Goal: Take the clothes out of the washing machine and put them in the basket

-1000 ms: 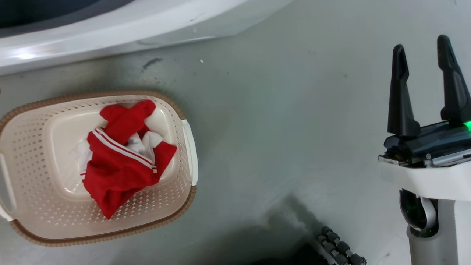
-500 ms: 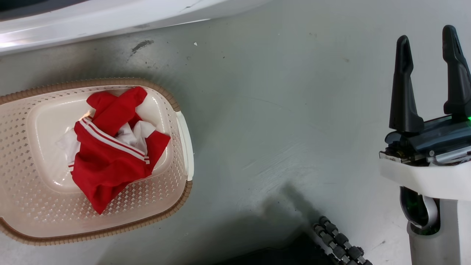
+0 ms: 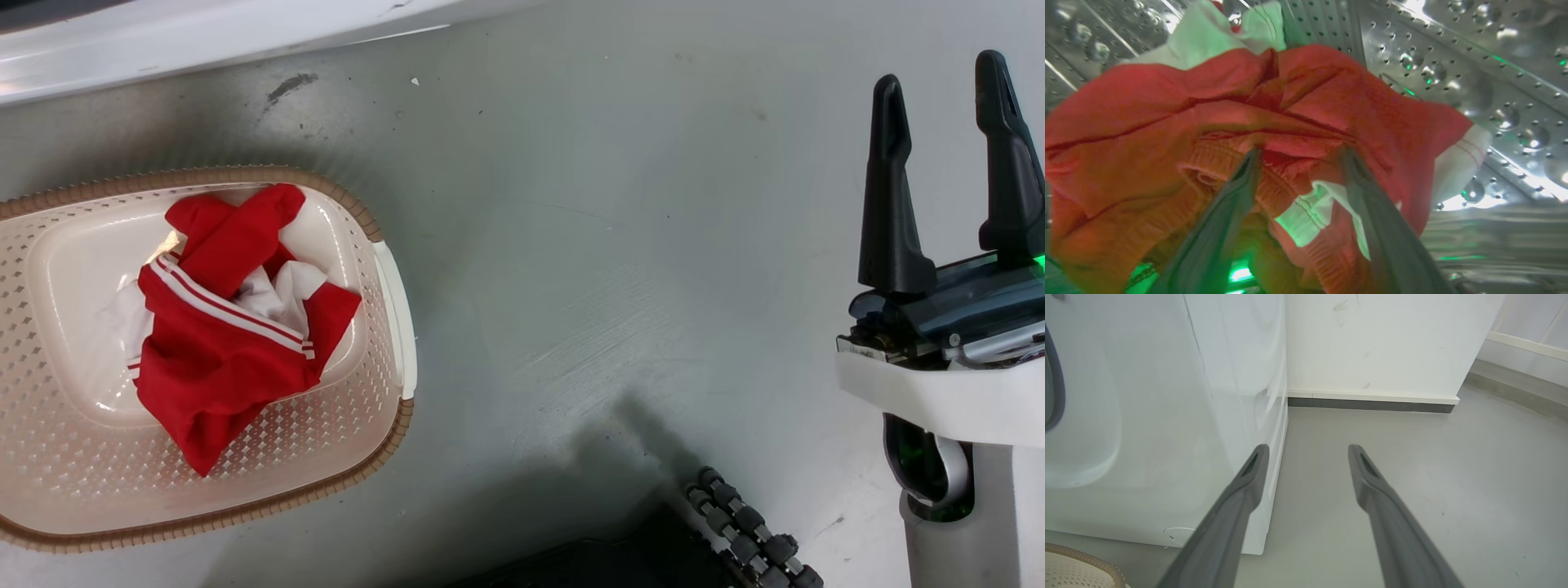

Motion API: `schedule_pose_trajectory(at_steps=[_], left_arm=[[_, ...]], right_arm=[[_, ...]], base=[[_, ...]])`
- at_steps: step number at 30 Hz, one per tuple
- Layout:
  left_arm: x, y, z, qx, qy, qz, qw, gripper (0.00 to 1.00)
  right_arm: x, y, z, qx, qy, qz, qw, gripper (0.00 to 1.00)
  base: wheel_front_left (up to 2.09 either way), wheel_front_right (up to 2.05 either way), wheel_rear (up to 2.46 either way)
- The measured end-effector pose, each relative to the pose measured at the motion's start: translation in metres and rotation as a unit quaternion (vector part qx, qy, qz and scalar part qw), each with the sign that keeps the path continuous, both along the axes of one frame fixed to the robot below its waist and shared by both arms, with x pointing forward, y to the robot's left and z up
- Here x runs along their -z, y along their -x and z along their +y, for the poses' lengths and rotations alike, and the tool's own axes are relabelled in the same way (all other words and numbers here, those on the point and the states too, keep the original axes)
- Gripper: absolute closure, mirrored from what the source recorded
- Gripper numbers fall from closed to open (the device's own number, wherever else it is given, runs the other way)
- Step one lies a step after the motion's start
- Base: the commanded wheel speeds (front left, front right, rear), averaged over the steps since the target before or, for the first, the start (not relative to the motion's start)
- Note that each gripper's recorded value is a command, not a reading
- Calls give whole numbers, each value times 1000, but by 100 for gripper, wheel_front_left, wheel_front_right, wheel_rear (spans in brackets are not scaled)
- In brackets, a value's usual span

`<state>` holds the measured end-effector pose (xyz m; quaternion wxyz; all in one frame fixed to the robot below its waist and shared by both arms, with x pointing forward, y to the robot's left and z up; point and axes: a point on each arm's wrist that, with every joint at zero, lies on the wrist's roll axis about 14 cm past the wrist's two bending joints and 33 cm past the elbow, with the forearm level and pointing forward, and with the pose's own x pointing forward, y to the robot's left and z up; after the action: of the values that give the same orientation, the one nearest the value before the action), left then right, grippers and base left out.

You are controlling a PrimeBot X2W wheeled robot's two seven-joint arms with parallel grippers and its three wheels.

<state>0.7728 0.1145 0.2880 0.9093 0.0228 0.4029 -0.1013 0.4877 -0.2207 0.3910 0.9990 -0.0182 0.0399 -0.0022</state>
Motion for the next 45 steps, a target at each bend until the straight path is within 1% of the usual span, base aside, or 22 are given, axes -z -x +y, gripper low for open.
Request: schedule_pose_trajectory(at_steps=[5, 11, 12, 13, 17, 22, 27, 30, 33, 39, 43, 45], left_arm=[[8, 2, 1, 3, -16, 6, 1000, 0], [14, 2, -2, 7, -19, 7, 1000, 1], [15, 1, -2, 6, -18, 6, 1000, 54], [14, 0, -3, 5, -15, 2, 1000, 100], [14, -1, -4, 8, -12, -1, 1000, 100], [9, -4, -2, 7, -6, -24, 1000, 100], [-11, -11, 3, 12, -10, -75, 997, 100], [-20, -8, 5, 15, -11, -98, 995, 100], [-36, -5, 7, 20, -10, -130, 991, 100], [-70, 9, -9, 45, 2, -179, 983, 100], [-94, 18, -7, 60, -4, -210, 976, 100], [-107, 24, -8, 65, 2, -228, 971, 100]], right_arm=[[2, 0, -1, 2, -2, 3, 1000, 0], [7, 0, -1, 2, -3, 7, 1000, 0], [8, 0, -1, 2, -3, 8, 1000, 0], [8, -1, -1, 1, -3, 8, 1000, 0], [7, -1, -2, 3, -5, 6, 1000, 0], [6, -3, -2, 3, -5, 3, 1000, 0], [0, -3, -1, 2, -7, -4, 1000, 0], [-6, -4, 2, -2, -6, -10, 1000, 0], [-14, -3, 7, -8, -5, -17, 1000, 0], [-31, 1, 14, -16, -6, -33, 999, 0], [-43, 3, 21, -24, -10, -43, 999, 0], [-50, 5, 22, -27, -9, -50, 998, 0]], base=[[0, 0, 0], [0, 0, 0], [0, 0, 0], [0, 0, 0], [0, 0, 0], [0, 0, 0], [0, 0, 0], [0, 0, 0], [0, 0, 0], [0, 0, 0], [0, 0, 0], [0, 0, 0]])
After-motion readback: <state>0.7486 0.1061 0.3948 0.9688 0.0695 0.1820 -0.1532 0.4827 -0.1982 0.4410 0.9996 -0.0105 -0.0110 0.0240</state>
